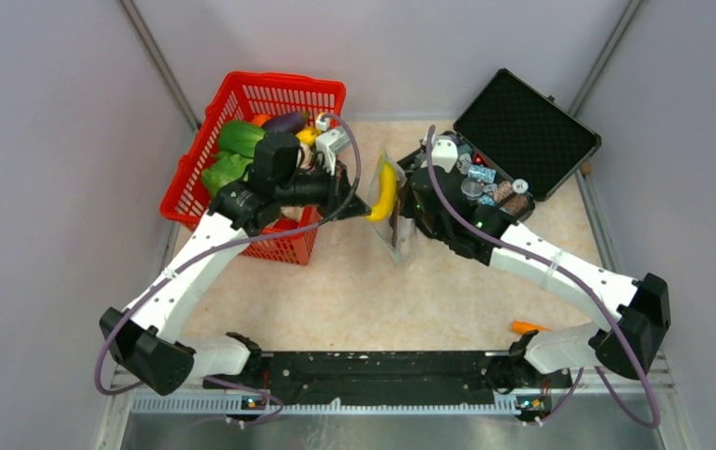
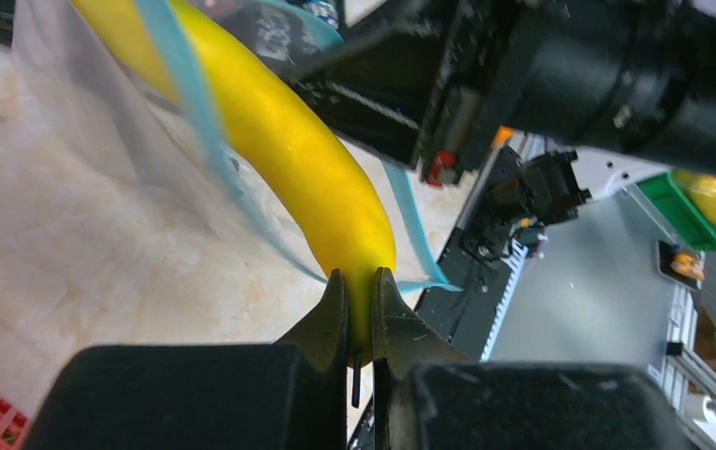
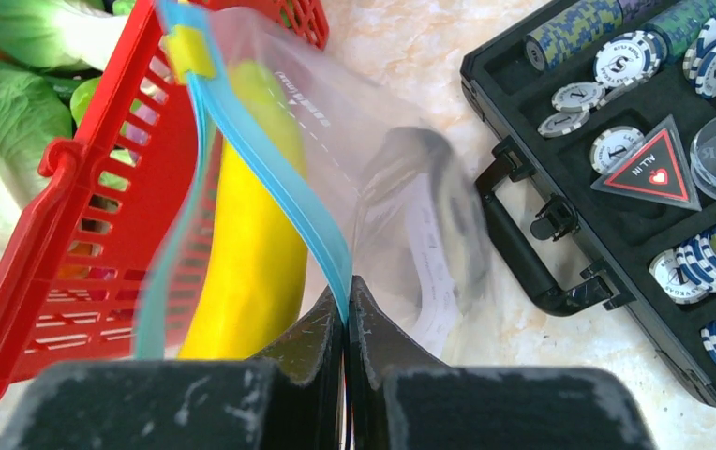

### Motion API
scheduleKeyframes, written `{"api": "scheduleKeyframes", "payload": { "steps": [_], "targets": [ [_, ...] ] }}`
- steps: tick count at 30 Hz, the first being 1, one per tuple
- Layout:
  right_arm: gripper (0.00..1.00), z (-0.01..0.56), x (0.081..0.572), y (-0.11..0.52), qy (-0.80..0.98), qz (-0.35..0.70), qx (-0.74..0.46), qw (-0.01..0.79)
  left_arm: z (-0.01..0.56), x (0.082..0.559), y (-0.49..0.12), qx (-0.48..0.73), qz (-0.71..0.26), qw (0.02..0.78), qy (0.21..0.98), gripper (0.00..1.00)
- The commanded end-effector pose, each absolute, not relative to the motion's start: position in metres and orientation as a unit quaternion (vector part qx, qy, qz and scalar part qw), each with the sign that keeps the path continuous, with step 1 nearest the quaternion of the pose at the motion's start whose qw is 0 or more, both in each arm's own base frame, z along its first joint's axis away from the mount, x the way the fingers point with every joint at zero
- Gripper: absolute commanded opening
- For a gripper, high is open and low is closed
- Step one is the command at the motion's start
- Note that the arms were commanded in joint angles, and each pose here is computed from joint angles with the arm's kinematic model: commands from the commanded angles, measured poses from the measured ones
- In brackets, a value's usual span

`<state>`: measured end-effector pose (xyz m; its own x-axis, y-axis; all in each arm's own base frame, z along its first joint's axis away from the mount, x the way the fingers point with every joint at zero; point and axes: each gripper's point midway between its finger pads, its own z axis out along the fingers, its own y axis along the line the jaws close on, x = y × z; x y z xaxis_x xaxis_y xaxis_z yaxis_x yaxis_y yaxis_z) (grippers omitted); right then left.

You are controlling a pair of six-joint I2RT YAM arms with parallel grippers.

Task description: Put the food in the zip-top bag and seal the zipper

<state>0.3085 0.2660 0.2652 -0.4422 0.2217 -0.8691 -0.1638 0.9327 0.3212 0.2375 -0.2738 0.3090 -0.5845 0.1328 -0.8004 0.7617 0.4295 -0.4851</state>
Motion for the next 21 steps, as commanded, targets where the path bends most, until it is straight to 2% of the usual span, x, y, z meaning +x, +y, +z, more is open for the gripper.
{"api": "scheduleKeyframes", "payload": {
  "steps": [1,7,13,14,16,18,19,21],
  "targets": [
    [0.00,0.291,0.306,0.278,0.815,0.194,-0.008,0.546,0.319,0.260,-0.270,0.267,-0.400,0.374,0.793,0.00],
    [0.00,0.297,0.304,0.283,0.810,0.198,-0.019,0.551,0.304,0.266,-0.275,0.269,-0.385,0.354,0.809,0.00],
    [0.00,0.289,0.307,0.282,0.820,0.176,-0.016,0.545,0.311,0.273,-0.278,0.243,-0.373,0.371,0.815,0.00],
    [0.00,0.288,0.307,0.282,0.822,0.174,-0.013,0.542,0.313,0.275,-0.277,0.238,-0.370,0.376,0.816,0.08],
    [0.00,0.284,0.307,0.284,0.824,0.172,-0.013,0.540,0.314,0.274,-0.279,0.239,-0.372,0.376,0.814,0.16],
    [0.00,0.282,0.307,0.286,0.825,0.174,-0.012,0.538,0.315,0.272,-0.280,0.242,-0.371,0.376,0.814,0.41],
    [0.00,0.282,0.307,0.286,0.825,0.175,-0.012,0.537,0.314,0.272,-0.280,0.242,-0.370,0.377,0.814,0.48],
    [0.00,0.282,0.307,0.285,0.825,0.174,-0.010,0.538,0.316,0.271,-0.279,0.243,-0.367,0.381,0.813,0.54]
  ]
}}
